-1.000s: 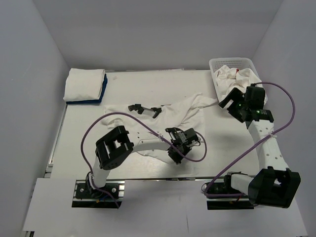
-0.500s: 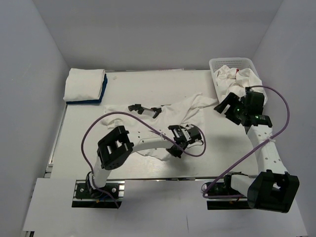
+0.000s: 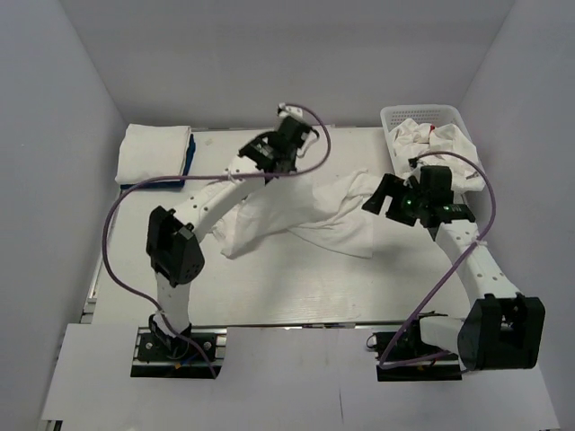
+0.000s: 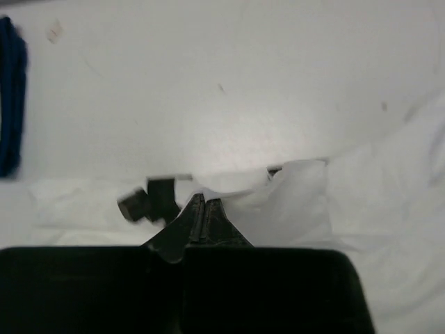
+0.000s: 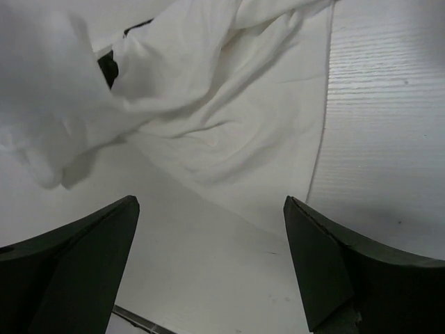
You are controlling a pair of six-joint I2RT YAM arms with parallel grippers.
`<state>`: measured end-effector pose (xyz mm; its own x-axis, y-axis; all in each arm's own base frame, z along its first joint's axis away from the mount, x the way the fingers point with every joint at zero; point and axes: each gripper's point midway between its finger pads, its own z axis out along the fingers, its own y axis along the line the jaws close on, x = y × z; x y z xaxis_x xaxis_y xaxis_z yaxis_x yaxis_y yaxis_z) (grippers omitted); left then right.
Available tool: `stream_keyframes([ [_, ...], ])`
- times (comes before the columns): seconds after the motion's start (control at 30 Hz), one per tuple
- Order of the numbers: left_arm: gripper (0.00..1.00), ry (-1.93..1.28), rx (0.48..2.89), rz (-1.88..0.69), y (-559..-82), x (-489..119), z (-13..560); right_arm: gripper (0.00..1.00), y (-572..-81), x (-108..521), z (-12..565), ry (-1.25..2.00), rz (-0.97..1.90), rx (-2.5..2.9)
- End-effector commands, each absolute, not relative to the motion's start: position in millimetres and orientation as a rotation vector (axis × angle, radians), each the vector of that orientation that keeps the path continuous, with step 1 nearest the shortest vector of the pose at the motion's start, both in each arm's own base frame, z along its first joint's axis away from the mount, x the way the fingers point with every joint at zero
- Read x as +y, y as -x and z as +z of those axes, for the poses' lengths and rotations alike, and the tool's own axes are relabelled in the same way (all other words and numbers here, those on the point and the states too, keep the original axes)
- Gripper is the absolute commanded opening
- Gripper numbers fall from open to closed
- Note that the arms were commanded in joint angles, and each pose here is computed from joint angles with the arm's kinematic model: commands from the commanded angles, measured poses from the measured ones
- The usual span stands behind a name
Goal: Fold and stack the t-shirts
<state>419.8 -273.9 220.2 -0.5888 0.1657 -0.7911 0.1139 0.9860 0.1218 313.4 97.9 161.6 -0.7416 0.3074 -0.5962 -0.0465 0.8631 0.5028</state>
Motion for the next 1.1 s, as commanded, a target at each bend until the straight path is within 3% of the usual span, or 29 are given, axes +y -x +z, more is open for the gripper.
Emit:
stream_keyframes([
  [0.0, 0.00, -0.124, 2.082, 0.124, -480, -244, 263, 0.90, -321, 115, 165, -0.083, 0.680, 2.321],
  [0.17, 0.00, -0.061, 1.924, 0.145, -558, -218, 298, 0.90, -331, 132, 147, -0.010, 0.677, 2.366],
  [0.33, 0.00, -0.016, 1.732, 0.223, -637, -167, 294, 0.90, -350, 138, 136, 0.046, 0.609, 2.397],
  [0.43, 0.00, 0.014, 1.513, 0.157, -676, -146, 322, 0.90, -357, 144, 127, 0.083, 0.584, 2.440],
  [0.47, 0.00, 0.016, 1.502, 0.155, -693, -144, 300, 0.90, -358, 147, 117, 0.103, 0.589, 2.466],
  [0.53, 0.00, -0.050, 1.390, 0.049, -710, -155, 309, 0.90, -358, 152, 105, 0.125, 0.575, 2.502],
  [0.73, 0.00, -0.180, 1.324, -0.182, -698, -190, 323, 0.90, -364, 148, 88, 0.115, 0.432, 2.527],
  [0.87, 0.00, -0.153, 1.358, -0.197, -681, -184, 331, 0.90, -396, 127, 100, -0.041, 0.269, 2.484],
  [0.97, 0.00, -0.103, 1.446, -0.086, -667, -160, 319, 0.90, -412, 132, 99, -0.017, 0.244, 2.500],
  [1.07, 0.00, -0.111, 1.577, -0.084, -645, -154, 272, 0.90, -415, 157, 93, 0.050, 0.356, 2.521],
])
